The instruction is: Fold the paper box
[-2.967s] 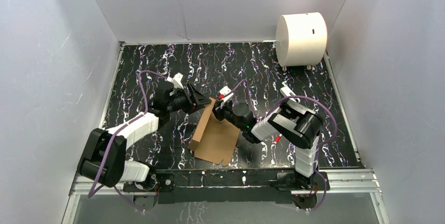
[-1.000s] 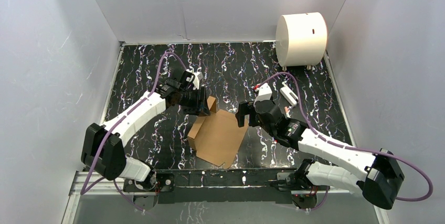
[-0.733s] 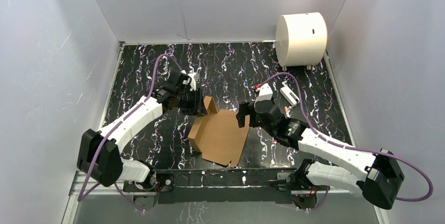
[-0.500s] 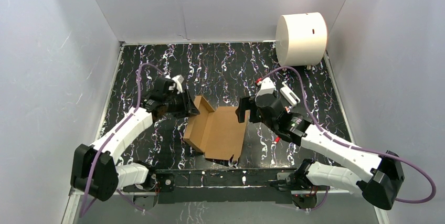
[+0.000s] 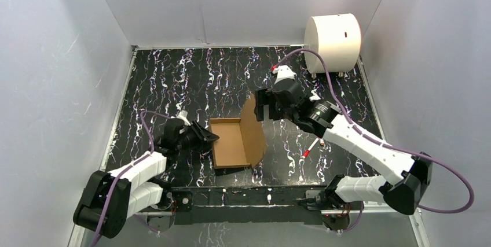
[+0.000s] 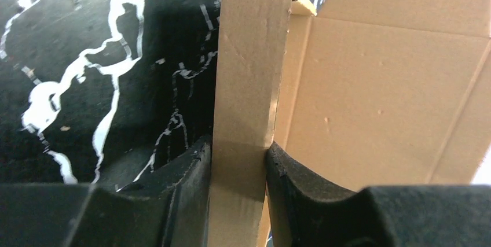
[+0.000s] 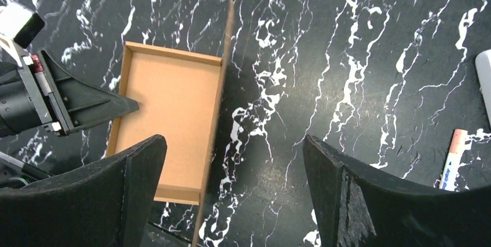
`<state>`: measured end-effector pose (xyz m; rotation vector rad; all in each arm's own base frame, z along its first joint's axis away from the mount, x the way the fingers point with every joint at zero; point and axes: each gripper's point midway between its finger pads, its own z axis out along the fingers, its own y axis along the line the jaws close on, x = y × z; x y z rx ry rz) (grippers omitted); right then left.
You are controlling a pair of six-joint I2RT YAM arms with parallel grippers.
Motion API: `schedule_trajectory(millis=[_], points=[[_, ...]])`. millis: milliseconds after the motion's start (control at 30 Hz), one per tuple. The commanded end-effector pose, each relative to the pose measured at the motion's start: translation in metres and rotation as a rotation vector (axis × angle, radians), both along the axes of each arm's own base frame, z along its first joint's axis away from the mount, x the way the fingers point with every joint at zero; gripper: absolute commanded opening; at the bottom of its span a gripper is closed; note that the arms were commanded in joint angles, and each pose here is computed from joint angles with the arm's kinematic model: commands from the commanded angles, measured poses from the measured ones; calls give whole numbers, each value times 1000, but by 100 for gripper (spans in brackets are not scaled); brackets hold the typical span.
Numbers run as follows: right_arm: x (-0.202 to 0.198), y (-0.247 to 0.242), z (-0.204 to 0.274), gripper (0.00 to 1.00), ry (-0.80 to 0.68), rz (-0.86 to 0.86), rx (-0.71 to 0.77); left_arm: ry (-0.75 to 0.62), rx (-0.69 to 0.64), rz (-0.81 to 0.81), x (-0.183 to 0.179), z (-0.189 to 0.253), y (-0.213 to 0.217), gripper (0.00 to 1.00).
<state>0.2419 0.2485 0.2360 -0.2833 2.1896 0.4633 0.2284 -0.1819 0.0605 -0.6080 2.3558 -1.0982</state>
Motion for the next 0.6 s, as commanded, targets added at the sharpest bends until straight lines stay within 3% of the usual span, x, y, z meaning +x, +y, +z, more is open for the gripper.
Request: schedule_trajectory(millis=[0,300,567], points=[[-4,9,4,96,56,59,-26,-89,-138,119,17,20,-1,33],[-3,42,5,84,119,178,-23,-130,-43,149,13,10,15,40],[1,40,-14,81,182,148,-97,-120,12,162,2,-4,26,46]])
